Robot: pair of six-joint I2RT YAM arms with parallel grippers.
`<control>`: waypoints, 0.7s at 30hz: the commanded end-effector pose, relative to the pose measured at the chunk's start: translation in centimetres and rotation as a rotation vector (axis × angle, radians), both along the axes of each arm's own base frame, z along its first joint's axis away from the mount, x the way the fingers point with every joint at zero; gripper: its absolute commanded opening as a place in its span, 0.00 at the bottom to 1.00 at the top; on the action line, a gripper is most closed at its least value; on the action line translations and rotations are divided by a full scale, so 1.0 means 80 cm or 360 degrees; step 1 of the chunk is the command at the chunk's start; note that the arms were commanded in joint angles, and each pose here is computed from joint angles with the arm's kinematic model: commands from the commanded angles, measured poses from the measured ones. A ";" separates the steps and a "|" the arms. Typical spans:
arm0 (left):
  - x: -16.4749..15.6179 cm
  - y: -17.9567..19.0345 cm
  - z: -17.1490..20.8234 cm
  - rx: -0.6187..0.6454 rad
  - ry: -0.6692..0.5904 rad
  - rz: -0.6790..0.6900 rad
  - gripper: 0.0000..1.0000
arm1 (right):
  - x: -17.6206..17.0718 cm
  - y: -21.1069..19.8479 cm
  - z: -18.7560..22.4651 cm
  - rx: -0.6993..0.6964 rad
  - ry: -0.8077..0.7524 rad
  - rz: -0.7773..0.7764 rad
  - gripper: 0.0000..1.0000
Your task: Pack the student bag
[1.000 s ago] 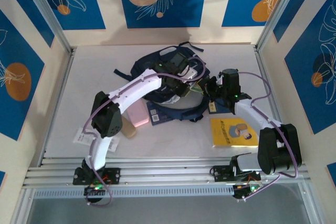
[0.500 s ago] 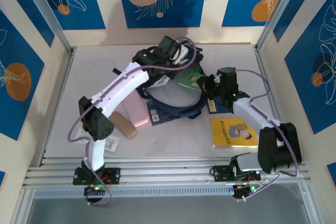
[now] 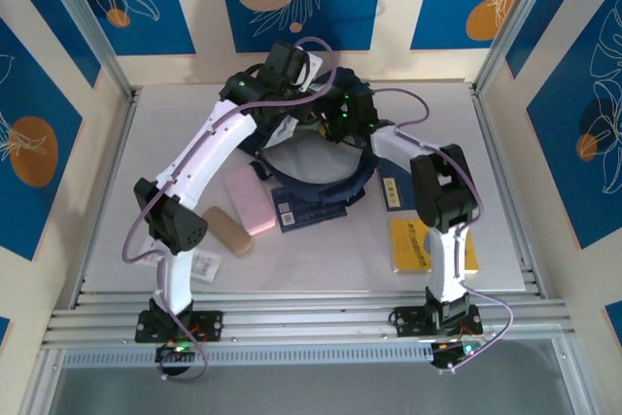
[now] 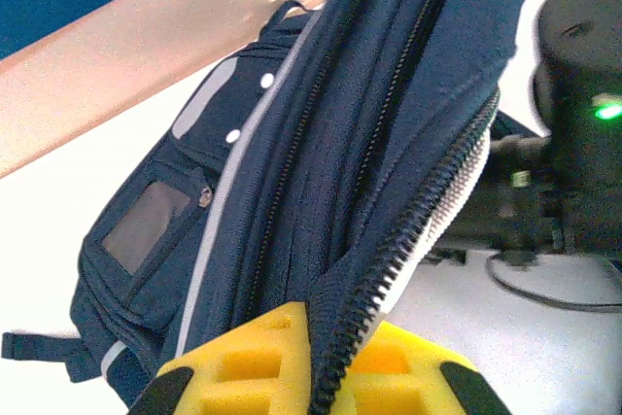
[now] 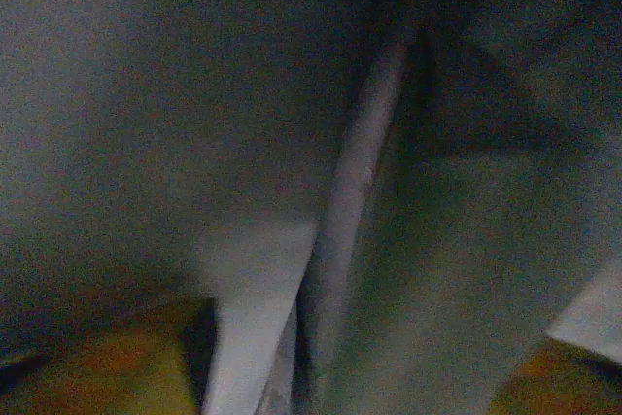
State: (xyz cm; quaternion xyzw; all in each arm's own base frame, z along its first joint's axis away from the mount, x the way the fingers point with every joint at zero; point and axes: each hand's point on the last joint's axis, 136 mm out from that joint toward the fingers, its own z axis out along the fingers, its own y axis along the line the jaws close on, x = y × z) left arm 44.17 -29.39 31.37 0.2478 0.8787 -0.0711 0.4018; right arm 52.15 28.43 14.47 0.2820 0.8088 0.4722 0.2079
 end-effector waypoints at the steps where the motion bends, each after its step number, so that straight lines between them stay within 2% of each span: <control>1: 0.022 0.007 0.034 -0.0198 -0.0068 0.0066 0.00 | -0.008 0.005 0.023 -0.0103 -0.0037 0.0004 0.76; 6: 0.038 0.019 0.023 -0.0219 -0.0038 0.0119 0.00 | -0.042 -0.018 0.034 -0.0205 -0.0043 0.0100 0.79; 14: 0.072 0.015 -0.033 -0.0147 0.0044 0.0181 0.00 | -0.142 -0.072 0.087 -0.0682 -0.0275 0.0304 0.77; 17: 0.096 0.036 -0.040 -0.0144 0.0053 0.0326 0.00 | -0.176 -0.094 0.086 -0.0828 -0.0307 0.0350 0.74; 21: 0.103 0.063 -0.014 -0.0367 0.0081 0.0429 0.00 | -0.207 -0.134 0.052 -0.1032 -0.0185 0.0339 0.71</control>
